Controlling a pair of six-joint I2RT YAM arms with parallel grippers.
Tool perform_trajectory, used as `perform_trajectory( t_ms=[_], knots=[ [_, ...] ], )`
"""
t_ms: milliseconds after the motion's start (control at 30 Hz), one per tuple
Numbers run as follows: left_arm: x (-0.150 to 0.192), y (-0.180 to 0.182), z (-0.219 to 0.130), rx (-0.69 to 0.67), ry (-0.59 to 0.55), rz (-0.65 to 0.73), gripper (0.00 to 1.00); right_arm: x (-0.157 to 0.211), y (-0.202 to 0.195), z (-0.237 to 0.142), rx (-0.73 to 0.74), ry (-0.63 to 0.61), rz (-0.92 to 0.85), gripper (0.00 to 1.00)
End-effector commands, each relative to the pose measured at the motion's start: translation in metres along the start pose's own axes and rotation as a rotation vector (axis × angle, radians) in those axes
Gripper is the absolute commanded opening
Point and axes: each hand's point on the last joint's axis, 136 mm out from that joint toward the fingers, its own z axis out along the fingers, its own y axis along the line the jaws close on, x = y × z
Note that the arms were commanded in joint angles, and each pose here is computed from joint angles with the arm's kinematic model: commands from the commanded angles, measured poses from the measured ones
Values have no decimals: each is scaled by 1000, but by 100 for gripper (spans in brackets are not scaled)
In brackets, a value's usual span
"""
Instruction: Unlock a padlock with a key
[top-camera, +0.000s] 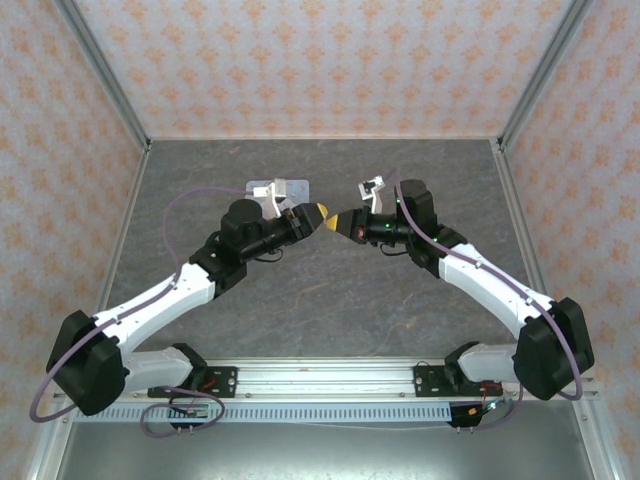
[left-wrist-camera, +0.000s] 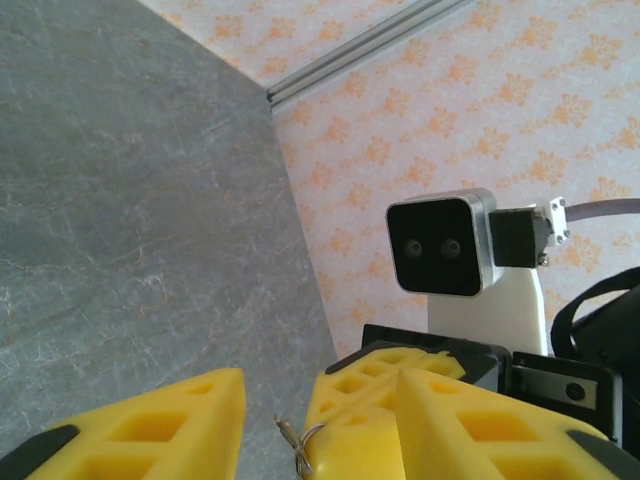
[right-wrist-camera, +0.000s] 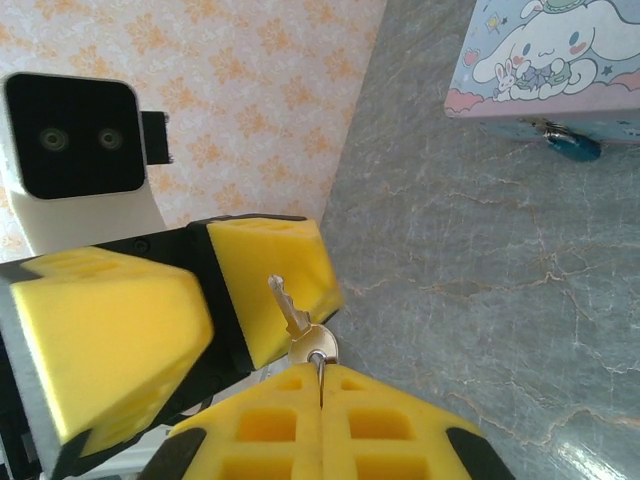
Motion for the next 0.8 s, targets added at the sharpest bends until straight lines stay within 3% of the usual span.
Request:
perform_trajectory(
  t_ms=[0,433,567,767],
  knots=[
    [-13,-16,1,30,-51,2,39,-8,20,-6,-27,-34,-61,0],
    [-11,-12,1,-2,-55,26,1,-8,19,-10,0,-43,-95,0],
    [-13,-16,-6,-12,-61,96,0,-9,21,-20,1,-62,-134,14],
    [-14,-39,-22,57,-61,264,0,-15,36,-39,-124,-81,-178,29]
  ],
)
